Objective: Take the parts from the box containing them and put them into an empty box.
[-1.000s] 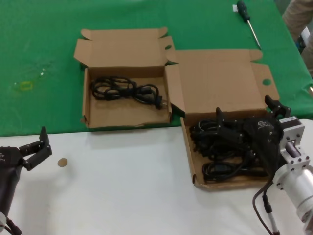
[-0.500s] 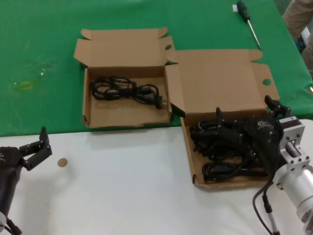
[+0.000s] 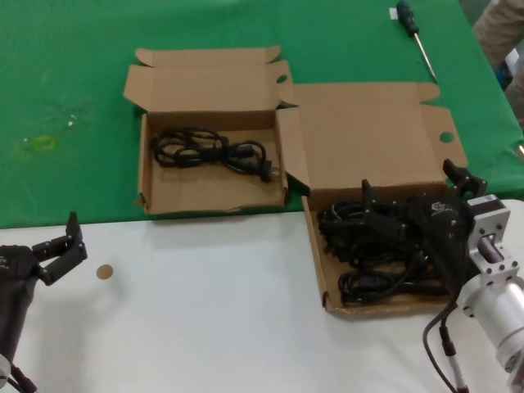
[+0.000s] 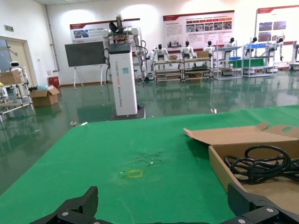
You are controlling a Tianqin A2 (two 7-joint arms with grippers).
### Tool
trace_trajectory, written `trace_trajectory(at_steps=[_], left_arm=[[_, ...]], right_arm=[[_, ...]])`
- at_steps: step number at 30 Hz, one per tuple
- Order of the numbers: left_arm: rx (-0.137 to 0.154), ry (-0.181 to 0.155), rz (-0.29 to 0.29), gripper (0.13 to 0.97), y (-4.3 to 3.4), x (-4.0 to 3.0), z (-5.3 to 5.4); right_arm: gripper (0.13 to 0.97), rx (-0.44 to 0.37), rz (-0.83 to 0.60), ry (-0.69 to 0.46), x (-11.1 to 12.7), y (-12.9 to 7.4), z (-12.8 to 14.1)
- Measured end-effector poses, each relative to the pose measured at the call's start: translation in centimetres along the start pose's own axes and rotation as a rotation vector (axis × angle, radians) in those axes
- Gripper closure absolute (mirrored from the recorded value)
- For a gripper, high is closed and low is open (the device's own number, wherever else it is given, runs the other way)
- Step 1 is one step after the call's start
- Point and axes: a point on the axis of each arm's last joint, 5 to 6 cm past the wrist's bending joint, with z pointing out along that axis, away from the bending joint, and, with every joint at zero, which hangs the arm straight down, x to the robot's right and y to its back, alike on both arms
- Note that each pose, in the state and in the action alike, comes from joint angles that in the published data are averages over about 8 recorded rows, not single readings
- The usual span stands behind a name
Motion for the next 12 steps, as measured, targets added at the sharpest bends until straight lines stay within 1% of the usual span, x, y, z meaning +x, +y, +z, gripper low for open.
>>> trace_trajectory(at_steps=[12], left_arm=[[0.0,0.0,0.0,0.132,0.0,0.0,0.0]], right_arm=[[0.13,0.0,0.0,0.0,0.0,0.0,0.0]])
